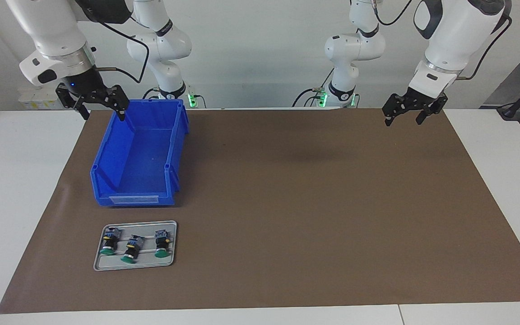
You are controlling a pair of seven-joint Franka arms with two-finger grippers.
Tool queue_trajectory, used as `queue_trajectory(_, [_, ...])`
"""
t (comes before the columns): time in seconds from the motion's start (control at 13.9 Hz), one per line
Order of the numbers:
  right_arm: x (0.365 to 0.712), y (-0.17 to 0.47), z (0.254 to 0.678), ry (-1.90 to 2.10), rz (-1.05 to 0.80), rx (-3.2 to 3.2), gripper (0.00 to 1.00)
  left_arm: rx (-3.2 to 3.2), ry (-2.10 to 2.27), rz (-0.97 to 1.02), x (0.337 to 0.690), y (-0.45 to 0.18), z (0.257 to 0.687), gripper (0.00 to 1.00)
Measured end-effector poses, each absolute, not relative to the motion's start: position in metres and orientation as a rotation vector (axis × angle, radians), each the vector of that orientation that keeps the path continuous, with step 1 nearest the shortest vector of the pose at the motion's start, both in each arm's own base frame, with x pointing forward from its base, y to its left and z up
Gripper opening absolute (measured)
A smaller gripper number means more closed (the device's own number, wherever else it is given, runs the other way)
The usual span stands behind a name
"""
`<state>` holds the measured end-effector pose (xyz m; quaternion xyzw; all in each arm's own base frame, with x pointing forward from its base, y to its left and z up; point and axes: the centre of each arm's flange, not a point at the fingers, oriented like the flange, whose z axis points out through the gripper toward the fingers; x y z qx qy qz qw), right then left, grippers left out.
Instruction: Place and press button with both arms
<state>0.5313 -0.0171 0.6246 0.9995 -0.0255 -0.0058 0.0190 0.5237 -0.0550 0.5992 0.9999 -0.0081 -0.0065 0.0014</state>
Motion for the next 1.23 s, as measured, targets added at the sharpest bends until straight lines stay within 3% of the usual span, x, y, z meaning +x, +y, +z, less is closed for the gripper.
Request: queue_trajectory(1.23, [0.535, -0.033, 0.614, -0.122, 0.015, 3.102, 1.0, 3.139, -0.025, -0.02, 0.524, -0.055, 0.599, 1.0])
